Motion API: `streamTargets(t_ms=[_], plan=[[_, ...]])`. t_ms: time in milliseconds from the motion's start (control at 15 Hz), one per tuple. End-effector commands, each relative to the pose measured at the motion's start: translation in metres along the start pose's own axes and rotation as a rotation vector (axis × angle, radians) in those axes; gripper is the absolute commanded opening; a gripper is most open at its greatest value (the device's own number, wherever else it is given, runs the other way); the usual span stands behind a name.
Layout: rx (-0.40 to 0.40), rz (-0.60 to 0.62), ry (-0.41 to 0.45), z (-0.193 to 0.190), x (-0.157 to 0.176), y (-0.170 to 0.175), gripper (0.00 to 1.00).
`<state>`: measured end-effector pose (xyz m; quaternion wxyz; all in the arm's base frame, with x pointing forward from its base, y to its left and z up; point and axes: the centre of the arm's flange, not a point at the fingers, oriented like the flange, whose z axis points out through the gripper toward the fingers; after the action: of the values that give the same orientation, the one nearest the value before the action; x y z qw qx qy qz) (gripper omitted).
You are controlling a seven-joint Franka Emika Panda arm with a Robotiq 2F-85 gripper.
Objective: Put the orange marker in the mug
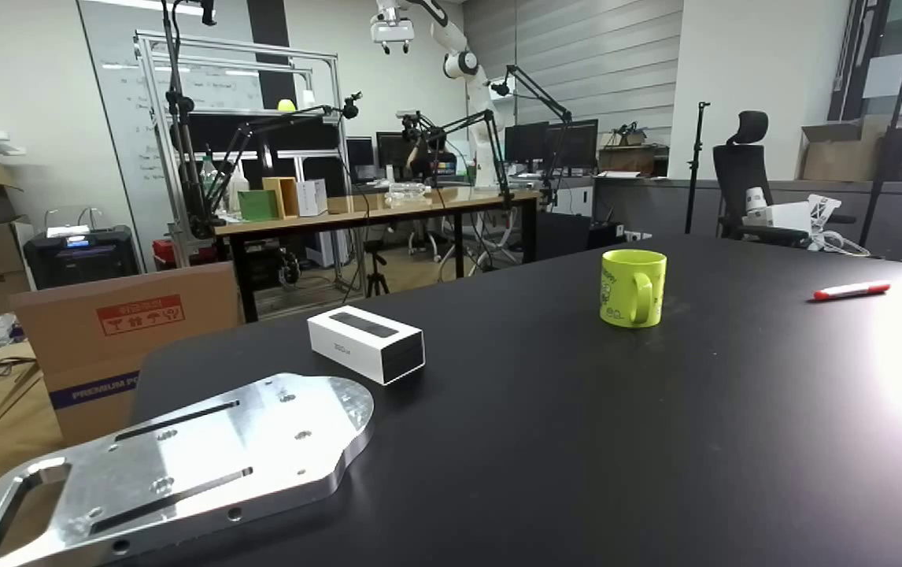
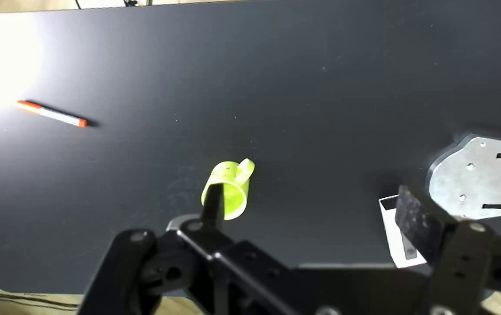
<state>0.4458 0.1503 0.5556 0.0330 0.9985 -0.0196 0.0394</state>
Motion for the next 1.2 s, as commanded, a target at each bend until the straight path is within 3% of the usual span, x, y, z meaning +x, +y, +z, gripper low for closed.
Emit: streamTargets(t_ms=[0, 333, 733, 1000, 1133], plan=[[-0.005, -0.109, 0.050, 0.004, 0.004, 0.020, 1.00], [-0.022, -0.305, 0.138, 0.029, 0.038, 0.080, 1.00], [0.022, -0.506, 0.127, 0.076, 0.085, 0.209, 1.00], [0.100, -0.604, 0.074, 0.113, 0.098, 0.311, 1.00], [0.186, -0.682, 0.040, 0.131, 0.098, 0.353, 1.00]])
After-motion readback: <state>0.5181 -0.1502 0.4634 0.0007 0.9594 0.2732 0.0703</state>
